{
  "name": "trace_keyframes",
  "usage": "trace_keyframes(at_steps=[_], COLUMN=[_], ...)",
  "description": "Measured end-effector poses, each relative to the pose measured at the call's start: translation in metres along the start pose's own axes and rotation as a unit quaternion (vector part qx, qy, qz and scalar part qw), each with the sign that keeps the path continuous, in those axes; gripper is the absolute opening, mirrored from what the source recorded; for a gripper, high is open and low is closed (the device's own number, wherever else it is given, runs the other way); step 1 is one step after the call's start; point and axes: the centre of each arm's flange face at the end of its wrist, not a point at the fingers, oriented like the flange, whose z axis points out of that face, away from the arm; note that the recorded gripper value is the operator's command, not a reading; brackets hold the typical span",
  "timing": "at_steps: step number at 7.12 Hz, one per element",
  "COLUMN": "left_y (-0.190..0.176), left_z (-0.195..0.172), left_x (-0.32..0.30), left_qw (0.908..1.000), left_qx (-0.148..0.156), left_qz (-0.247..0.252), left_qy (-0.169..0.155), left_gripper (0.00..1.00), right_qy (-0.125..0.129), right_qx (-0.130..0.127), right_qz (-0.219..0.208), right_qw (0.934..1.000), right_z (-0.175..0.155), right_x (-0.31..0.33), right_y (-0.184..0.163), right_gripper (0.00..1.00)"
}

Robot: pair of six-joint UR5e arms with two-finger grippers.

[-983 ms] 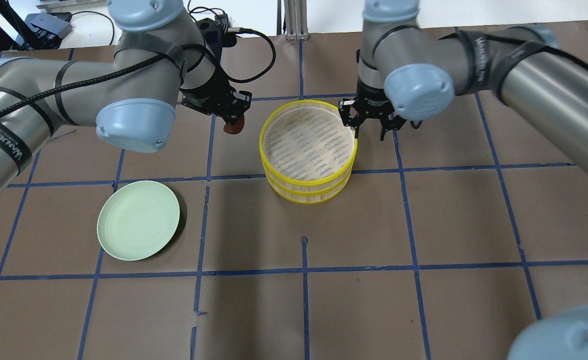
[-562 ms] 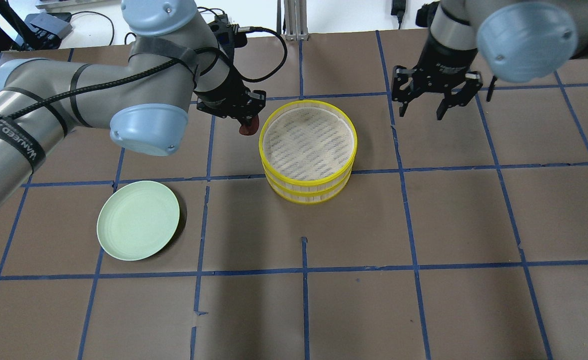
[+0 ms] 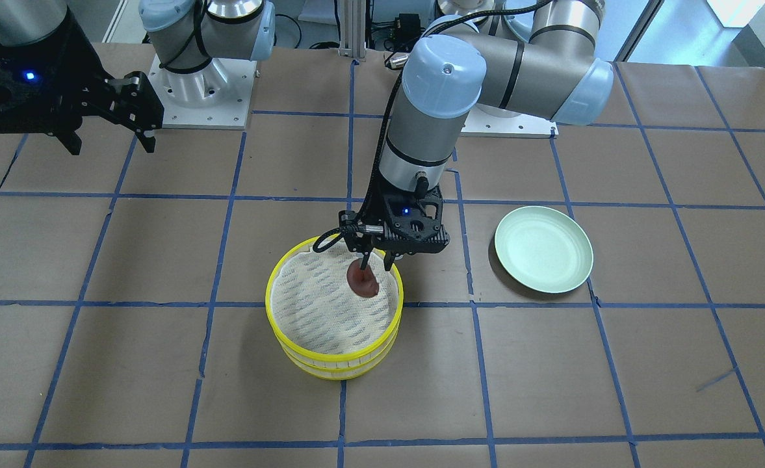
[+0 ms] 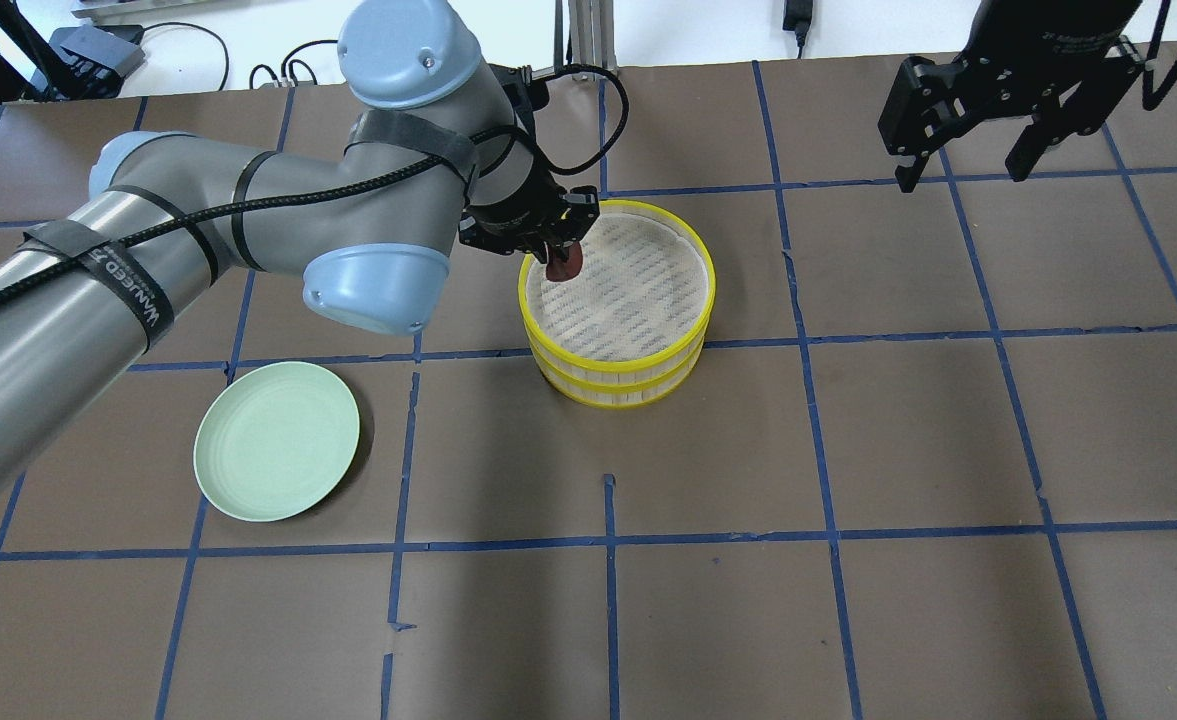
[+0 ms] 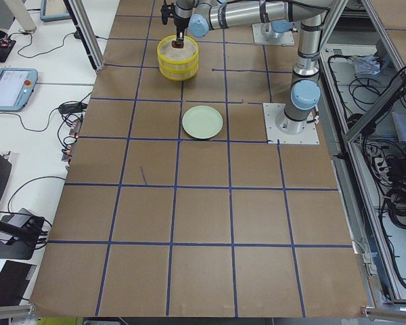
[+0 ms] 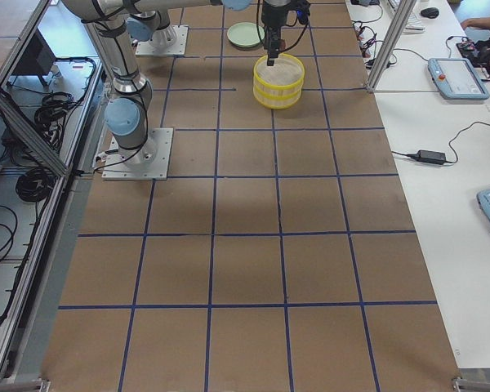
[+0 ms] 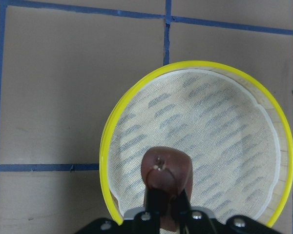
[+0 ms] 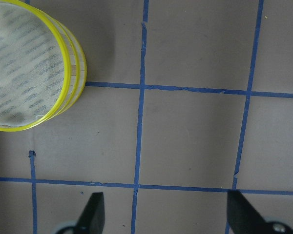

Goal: Place buns in different layers of steamer
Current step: 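Lower the brown bun into the top tier and open left gripper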

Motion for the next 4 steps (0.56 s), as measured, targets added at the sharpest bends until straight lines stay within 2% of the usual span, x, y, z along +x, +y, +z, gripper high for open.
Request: trace_keyframes(at_steps=[3,4], left_y=[0.000,-0.005], left_z=[-0.001,-0.004], left_x=[0.002,-0.008], left_qw=[0.9999,0.9994], left_qx=[0.000,0.007], left_qz=[0.003,0.032], left_qy=[0.011,-0.007], left_gripper=[1.00,1.00], right_qy=[-0.039,-0.030], right_qx=[0.027,0.030], right_qz=[0.049,0.060], right_qw=[0.9977,0.9973], right_z=[0.003,0.004], right_x=[-0.015,-0.013], right_y=[-0.009,-0.011], right_gripper=[1.00,1.00])
